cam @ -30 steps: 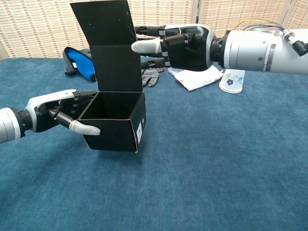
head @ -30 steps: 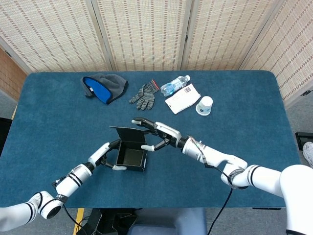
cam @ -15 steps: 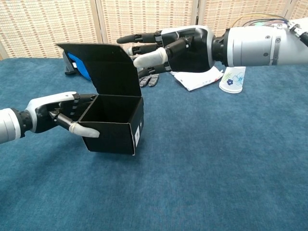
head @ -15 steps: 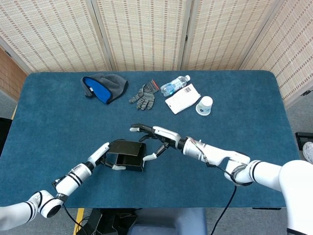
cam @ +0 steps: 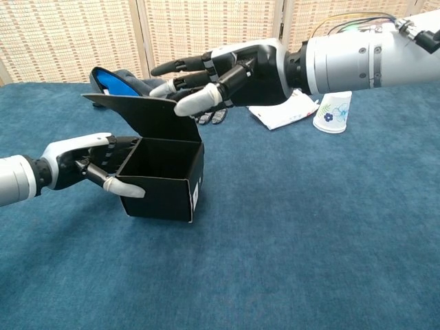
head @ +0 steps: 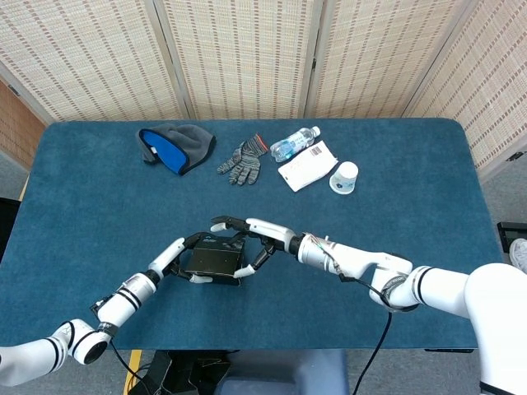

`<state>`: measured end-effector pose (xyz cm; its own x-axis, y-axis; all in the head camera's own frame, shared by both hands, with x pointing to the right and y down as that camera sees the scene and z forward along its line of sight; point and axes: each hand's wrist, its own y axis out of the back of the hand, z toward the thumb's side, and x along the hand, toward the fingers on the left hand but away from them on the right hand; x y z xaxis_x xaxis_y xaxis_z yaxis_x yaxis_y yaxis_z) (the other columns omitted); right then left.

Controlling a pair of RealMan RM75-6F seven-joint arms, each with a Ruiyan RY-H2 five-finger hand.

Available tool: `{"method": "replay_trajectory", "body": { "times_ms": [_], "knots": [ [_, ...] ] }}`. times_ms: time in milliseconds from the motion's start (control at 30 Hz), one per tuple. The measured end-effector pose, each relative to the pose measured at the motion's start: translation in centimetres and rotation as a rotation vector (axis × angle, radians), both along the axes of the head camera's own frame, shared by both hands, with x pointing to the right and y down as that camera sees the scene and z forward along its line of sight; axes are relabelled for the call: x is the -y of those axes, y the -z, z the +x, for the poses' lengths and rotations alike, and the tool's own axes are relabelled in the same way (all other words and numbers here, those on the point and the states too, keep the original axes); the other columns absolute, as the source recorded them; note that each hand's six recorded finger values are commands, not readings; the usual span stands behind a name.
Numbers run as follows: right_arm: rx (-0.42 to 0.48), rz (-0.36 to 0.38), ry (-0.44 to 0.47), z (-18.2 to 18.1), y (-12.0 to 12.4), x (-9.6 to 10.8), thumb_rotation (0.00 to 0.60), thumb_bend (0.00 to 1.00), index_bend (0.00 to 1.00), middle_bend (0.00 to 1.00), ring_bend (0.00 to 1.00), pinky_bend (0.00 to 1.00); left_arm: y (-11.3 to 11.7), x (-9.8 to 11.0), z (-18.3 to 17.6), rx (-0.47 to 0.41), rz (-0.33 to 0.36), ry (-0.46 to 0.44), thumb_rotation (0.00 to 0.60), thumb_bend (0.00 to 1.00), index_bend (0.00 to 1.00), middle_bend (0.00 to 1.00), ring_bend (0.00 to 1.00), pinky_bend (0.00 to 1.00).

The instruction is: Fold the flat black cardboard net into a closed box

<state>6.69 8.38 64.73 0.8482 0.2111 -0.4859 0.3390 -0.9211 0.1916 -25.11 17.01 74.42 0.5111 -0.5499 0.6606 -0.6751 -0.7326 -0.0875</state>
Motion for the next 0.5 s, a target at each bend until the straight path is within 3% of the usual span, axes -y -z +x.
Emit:
{"method": "replay_trajectory", "body": {
  "times_ms": [500],
  "knots": [
    [-0.036,0.048,0.057,0.7,0.3,-0.5,0.6,0.1,0.0,0.08,0.04,0.16,-0.4,-0.4,-0.5,0.022,-0.011,0.02,0.6,0.08,0.29,0.36,0.24,0.24]
  ]
}}
